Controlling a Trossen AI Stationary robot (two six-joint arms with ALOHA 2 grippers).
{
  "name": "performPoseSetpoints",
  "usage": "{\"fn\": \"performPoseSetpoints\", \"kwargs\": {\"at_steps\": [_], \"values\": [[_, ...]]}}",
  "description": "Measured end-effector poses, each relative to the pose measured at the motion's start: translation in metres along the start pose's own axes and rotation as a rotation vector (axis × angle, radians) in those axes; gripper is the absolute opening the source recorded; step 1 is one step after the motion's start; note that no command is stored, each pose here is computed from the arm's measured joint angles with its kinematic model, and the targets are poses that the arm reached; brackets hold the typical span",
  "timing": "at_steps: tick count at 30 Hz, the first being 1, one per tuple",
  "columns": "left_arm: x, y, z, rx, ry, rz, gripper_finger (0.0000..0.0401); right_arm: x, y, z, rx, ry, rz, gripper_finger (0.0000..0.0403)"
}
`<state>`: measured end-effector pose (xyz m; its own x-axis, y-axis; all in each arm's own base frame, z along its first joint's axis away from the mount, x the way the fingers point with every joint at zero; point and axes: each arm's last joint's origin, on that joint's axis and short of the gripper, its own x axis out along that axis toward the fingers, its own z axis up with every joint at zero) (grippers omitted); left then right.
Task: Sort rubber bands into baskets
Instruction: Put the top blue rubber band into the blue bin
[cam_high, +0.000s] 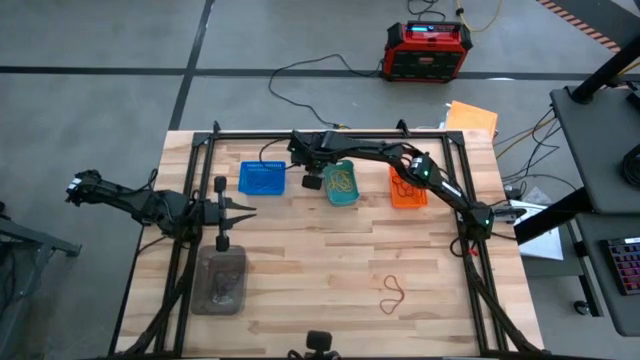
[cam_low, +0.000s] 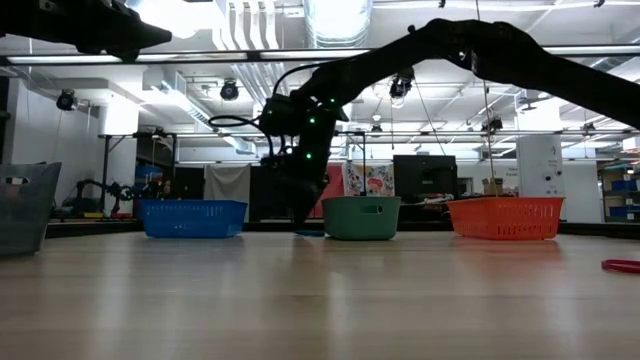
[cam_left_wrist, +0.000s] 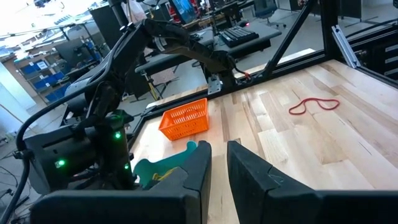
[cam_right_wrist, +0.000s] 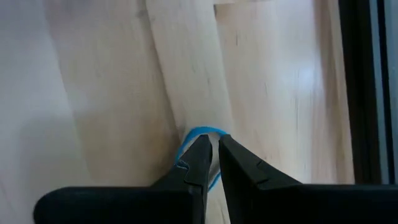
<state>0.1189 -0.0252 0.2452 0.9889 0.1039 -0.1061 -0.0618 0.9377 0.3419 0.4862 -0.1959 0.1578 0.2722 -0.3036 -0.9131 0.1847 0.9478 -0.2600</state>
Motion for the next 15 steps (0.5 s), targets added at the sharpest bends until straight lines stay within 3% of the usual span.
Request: {"fn": "performPoseSetpoints", "kwargs": {"at_steps": [8, 15], "values": [[0.0005, -0.0004, -0.0004, 0.002, 0.004, -0.002, 0.0036, 0.0066, 0.0020, -0.0011, 0.001, 0.005, 0.015, 0.0027], [0.0016, -0.0010, -0.0008, 0.005, 0.010, -0.003, 0.0036, 0.0092, 0.0077, -0.0005, -0.019, -0.030, 0.154, 0.0027]]}}
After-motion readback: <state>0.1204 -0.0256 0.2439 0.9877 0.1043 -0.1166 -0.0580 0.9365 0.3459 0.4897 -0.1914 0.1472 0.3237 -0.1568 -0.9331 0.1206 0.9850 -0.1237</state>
